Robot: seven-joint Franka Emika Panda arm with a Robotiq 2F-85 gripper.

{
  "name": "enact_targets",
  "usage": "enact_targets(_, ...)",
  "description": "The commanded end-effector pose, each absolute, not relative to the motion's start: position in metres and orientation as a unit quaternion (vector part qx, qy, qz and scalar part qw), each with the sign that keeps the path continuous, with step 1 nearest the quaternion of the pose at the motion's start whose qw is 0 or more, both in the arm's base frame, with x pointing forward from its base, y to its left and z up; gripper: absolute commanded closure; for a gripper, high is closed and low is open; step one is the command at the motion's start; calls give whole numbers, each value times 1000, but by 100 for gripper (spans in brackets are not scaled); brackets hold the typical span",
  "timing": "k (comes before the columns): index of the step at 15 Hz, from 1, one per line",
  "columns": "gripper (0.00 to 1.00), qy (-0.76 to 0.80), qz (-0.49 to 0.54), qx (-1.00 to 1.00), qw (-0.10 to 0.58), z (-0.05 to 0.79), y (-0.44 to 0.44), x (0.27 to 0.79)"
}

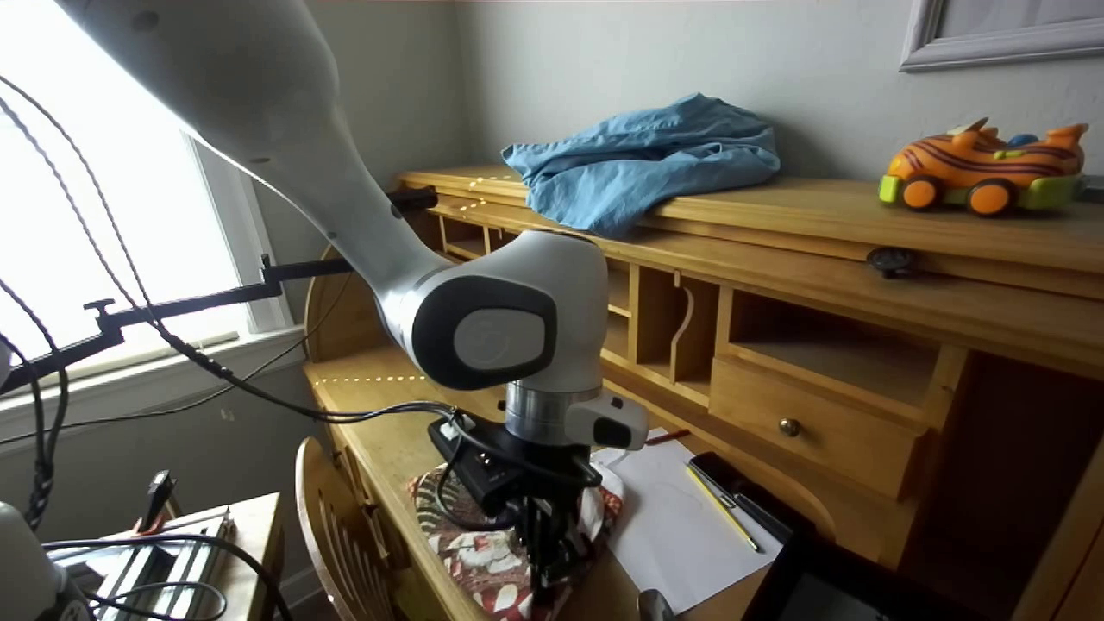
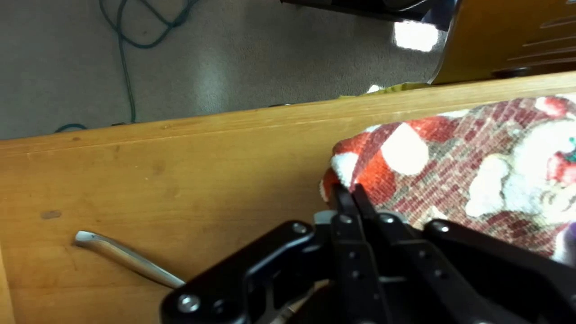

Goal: Put the purple object on the cloth then move the cloth to the right and cover the purple object

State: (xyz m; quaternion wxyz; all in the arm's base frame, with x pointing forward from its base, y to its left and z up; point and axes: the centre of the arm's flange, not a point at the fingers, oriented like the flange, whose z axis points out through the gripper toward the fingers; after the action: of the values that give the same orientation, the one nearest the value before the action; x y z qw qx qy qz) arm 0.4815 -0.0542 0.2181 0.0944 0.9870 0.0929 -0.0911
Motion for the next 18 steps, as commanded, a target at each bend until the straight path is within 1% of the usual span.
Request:
enact_targets(1,99,71,-70,990,97,250,-46,476)
enact_targets(8,99,47,-53,993,99,289,-10,498)
enact_targets(12,99,48,-46,993,95,293,14,516)
enact_targets(15,99,56,-38,995,80,292,34,526)
enact_targets(18,99,56,-39,996,50,289,50,531)
